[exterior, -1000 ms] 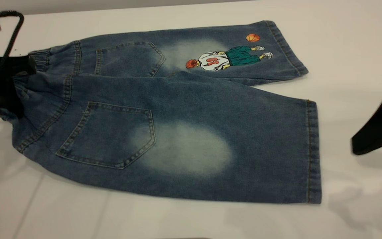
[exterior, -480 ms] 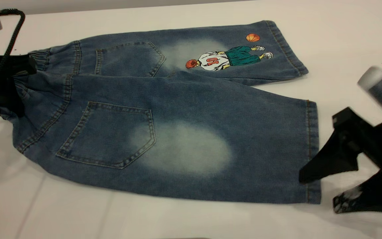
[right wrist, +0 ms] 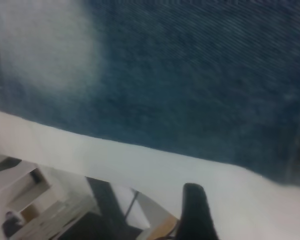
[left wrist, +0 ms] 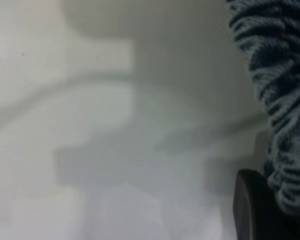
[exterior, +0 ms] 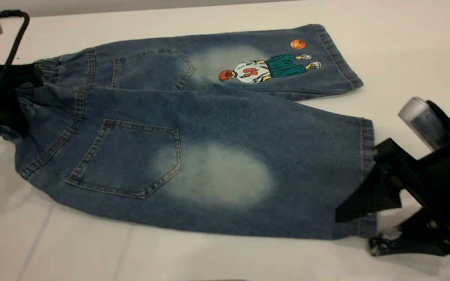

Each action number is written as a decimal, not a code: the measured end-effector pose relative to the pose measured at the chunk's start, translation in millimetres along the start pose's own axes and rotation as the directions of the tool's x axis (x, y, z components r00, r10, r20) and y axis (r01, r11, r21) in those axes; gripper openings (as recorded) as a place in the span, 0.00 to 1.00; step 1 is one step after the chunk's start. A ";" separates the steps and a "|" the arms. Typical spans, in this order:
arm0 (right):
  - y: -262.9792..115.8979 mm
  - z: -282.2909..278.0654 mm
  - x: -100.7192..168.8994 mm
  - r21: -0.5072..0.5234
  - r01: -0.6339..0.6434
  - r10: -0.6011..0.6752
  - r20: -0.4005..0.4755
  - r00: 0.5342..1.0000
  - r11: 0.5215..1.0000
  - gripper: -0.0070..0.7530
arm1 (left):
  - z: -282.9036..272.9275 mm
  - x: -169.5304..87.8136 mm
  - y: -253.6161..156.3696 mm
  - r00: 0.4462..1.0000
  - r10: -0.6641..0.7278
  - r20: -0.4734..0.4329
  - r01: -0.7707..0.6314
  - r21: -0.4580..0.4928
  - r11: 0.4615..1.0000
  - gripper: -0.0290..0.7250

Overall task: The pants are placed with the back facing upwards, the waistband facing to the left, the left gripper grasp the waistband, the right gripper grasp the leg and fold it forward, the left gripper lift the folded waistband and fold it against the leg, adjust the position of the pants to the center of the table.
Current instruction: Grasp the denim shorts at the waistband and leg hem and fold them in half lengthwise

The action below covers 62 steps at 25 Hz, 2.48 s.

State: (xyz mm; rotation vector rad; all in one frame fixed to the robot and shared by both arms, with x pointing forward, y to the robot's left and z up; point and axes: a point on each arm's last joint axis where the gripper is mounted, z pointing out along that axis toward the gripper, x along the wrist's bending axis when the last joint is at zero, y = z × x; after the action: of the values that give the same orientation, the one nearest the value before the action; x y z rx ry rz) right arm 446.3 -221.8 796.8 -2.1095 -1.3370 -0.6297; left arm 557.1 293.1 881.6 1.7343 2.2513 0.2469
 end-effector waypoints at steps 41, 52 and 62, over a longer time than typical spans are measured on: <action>96.5 -46.0 147.6 -0.037 0.004 -0.024 -0.559 0.829 0.999 0.05 | -80.2 -11.1 -9.7 0.992 -0.083 0.098 0.077 0.070 0.995 0.16; 151.9 -54.9 169.8 -0.257 -0.142 0.008 -0.461 0.887 0.956 0.05 | -75.7 5.5 12.4 0.917 -0.354 0.185 0.369 -0.053 0.928 0.16; 193.1 -16.6 146.9 -0.227 -0.355 0.229 -0.441 0.868 0.907 0.05 | -17.6 19.2 21.8 0.693 -0.690 0.209 0.709 -0.024 0.705 0.16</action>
State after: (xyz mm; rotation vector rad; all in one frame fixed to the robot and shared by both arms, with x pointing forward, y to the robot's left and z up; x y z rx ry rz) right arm 679.2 -204.2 864.5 -2.1940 -0.7004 -1.1213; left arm 566.8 318.0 902.5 0.6905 2.5049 0.0223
